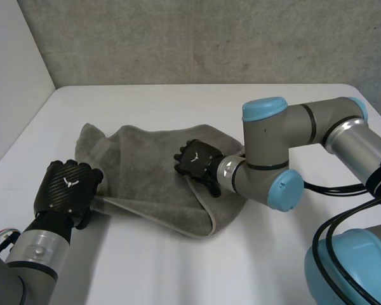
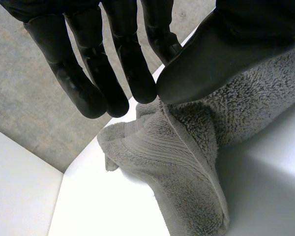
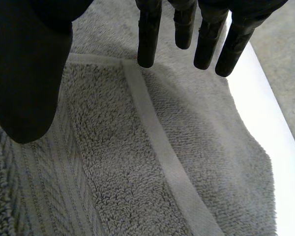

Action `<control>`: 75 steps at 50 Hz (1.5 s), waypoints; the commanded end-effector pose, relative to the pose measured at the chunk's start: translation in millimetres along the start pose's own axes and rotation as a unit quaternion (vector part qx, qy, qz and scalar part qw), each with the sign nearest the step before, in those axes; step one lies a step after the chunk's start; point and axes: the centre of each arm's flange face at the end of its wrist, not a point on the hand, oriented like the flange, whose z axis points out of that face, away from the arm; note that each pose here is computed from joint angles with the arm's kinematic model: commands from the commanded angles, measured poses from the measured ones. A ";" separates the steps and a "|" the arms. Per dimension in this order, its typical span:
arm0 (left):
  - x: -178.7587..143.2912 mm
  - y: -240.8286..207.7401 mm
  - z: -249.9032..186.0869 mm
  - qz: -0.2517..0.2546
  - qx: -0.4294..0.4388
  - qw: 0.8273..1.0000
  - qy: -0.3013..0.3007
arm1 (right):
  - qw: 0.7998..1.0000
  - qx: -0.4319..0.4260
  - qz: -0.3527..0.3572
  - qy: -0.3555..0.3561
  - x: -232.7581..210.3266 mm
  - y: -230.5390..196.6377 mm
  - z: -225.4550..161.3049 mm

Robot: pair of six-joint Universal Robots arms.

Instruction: Fold the towel.

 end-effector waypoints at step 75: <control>9.8 42.6 33.4 -0.007 -0.045 0.997 0.062 | 0.895 -0.006 0.311 0.320 49.5 87.6 -188.7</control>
